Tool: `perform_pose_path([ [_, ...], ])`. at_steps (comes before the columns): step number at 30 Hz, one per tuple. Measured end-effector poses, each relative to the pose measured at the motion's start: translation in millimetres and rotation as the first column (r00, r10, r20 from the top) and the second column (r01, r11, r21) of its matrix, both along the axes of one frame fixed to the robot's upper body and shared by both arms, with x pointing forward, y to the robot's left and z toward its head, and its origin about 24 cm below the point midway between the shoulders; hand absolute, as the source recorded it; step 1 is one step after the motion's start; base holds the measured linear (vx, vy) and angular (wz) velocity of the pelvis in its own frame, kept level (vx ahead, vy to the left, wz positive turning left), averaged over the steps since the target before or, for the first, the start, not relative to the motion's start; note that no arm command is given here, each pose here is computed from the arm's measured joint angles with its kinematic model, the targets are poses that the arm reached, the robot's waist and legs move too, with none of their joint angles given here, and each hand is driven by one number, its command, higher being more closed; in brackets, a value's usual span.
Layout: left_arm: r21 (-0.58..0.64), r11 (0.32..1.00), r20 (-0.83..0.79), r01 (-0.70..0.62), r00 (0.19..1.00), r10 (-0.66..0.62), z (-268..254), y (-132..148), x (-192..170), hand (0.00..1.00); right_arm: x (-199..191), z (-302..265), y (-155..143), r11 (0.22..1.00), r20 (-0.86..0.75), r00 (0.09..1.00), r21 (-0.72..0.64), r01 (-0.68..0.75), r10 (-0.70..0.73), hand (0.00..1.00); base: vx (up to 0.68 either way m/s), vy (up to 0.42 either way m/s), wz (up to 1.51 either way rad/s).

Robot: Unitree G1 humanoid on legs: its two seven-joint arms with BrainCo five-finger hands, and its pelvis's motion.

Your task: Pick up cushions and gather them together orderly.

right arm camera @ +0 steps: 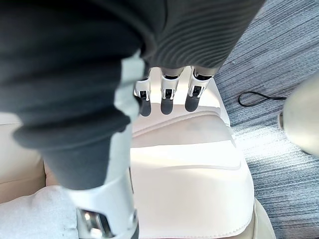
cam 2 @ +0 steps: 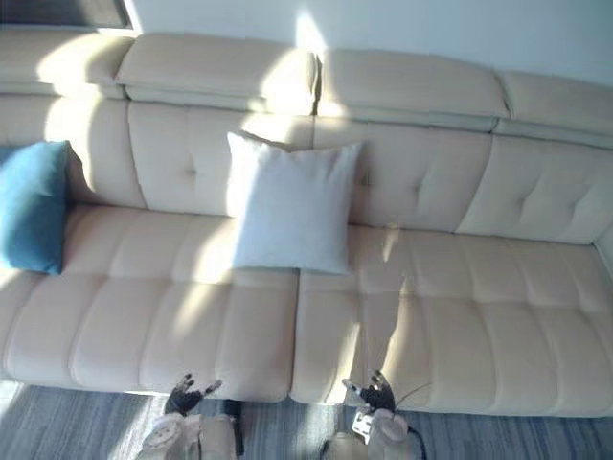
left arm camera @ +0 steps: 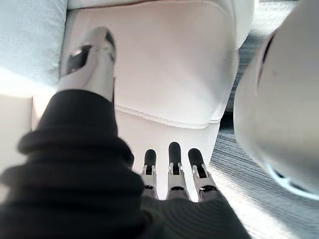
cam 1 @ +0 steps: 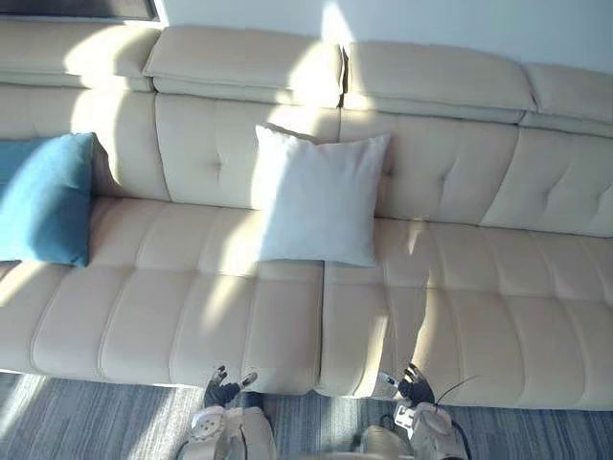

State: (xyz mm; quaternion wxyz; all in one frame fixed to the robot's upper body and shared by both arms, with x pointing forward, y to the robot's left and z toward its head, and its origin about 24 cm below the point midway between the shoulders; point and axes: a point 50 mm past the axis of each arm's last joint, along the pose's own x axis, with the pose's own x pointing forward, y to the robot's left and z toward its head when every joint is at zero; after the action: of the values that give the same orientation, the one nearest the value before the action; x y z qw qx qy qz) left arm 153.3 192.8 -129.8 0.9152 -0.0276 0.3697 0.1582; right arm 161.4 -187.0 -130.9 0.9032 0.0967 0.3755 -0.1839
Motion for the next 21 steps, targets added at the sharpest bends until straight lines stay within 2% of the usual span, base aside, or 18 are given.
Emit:
perform_pose_path([
  [3,-0.032,0.999,-0.003,-0.014,1.000,0.014,-2,-11,1,0.00,17,10,-4,1.000,0.062,0.998,-0.024,-0.002,0.004,0.00,-0.24,-0.207,-0.03],
  [8,-0.021,1.000,0.005,0.019,1.000,-0.019,0,-12,3,0.00,0,2,-9,0.999,0.007,0.999,-0.026,0.039,-0.039,0.00,-0.32,-0.091,0.33],
  [13,-0.021,0.999,-0.043,0.035,0.998,-0.036,-7,-11,-5,0.00,-36,-15,-11,0.998,-0.129,0.990,-0.029,0.053,-0.056,0.00,-0.15,0.140,0.03],
  [18,0.007,0.999,-0.118,0.037,0.992,-0.036,-14,3,-22,0.00,-43,-22,-6,0.999,-0.194,0.980,-0.001,0.039,-0.038,0.00,-0.10,0.168,-0.10],
  [21,0.024,0.997,-0.172,0.073,0.983,-0.068,-18,5,-30,0.00,-51,-24,-16,0.999,-0.227,0.973,-0.034,0.036,-0.043,0.00,-0.05,0.106,0.10],
])
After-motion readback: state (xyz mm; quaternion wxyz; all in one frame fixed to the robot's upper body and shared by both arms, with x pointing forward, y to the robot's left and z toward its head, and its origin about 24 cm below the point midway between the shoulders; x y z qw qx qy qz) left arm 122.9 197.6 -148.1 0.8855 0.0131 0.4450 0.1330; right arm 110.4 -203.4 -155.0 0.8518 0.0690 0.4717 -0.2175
